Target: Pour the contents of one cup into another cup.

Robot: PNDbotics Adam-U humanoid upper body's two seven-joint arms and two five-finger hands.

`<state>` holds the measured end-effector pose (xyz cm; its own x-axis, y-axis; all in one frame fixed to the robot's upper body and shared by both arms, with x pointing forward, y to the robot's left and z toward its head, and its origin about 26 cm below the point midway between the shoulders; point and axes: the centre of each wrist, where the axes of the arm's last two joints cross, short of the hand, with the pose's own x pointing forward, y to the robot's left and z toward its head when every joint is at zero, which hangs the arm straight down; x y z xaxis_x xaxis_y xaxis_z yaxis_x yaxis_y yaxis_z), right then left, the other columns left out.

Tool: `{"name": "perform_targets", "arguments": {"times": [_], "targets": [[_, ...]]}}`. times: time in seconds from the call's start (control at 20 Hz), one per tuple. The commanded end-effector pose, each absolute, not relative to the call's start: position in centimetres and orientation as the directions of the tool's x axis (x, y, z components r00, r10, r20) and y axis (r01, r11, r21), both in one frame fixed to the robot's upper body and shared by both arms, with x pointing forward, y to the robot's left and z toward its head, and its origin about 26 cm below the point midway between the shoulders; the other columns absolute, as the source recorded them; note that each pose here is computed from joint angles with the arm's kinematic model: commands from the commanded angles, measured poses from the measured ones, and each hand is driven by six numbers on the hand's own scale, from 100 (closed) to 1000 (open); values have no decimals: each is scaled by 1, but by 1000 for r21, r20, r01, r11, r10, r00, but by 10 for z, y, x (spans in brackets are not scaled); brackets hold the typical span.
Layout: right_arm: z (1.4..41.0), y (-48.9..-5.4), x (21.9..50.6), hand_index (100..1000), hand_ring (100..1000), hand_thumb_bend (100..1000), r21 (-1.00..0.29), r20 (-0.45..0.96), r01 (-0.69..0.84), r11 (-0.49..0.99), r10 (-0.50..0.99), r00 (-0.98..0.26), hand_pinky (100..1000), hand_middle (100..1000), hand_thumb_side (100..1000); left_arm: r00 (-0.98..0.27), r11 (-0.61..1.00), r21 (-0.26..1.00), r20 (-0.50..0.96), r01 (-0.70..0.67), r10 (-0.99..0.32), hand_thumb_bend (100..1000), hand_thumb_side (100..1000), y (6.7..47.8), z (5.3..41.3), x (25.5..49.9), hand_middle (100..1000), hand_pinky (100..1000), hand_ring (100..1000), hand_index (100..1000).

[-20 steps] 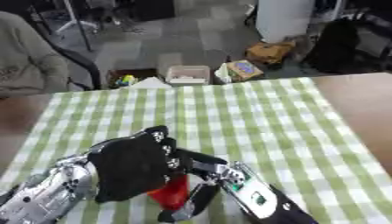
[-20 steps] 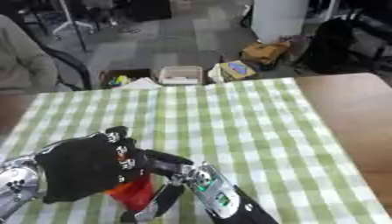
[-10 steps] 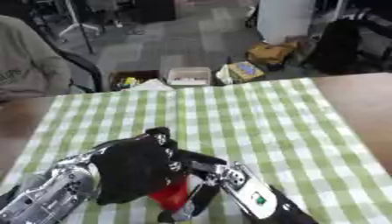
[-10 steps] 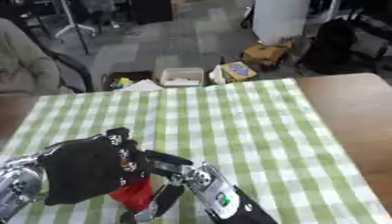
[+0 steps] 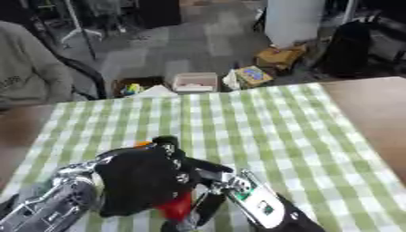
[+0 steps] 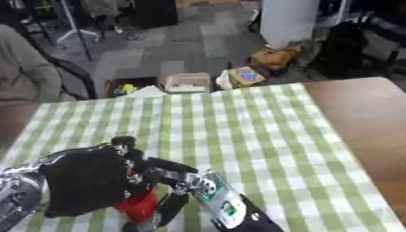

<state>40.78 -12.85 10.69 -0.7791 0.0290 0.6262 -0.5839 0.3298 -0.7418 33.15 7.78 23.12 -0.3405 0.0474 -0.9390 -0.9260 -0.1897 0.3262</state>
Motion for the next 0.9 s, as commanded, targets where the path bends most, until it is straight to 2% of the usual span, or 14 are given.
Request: {"name": "perform_targets", "arguments": {"times": [0.05,0.85,0.9], "targets": [[121,-123,409,747,309,100,-782,570,-549,297,-16,-821,359,244,100,-318,-171,304,-946,-937,67,804,100,73,237,328,408,338,354,792],[121,-122,409,747,309,100,-779,573,-552,297,-19,-819,360,245,100,-302,-138,287,-947,-948,107,808,100,64,240,320,413,361,368,791],[121,-122,409,747,309,100,-779,573,-552,297,-18,-819,360,245,100,-301,-135,285,-947,-949,111,795,146,63,240,318,413,362,369,790]]}}
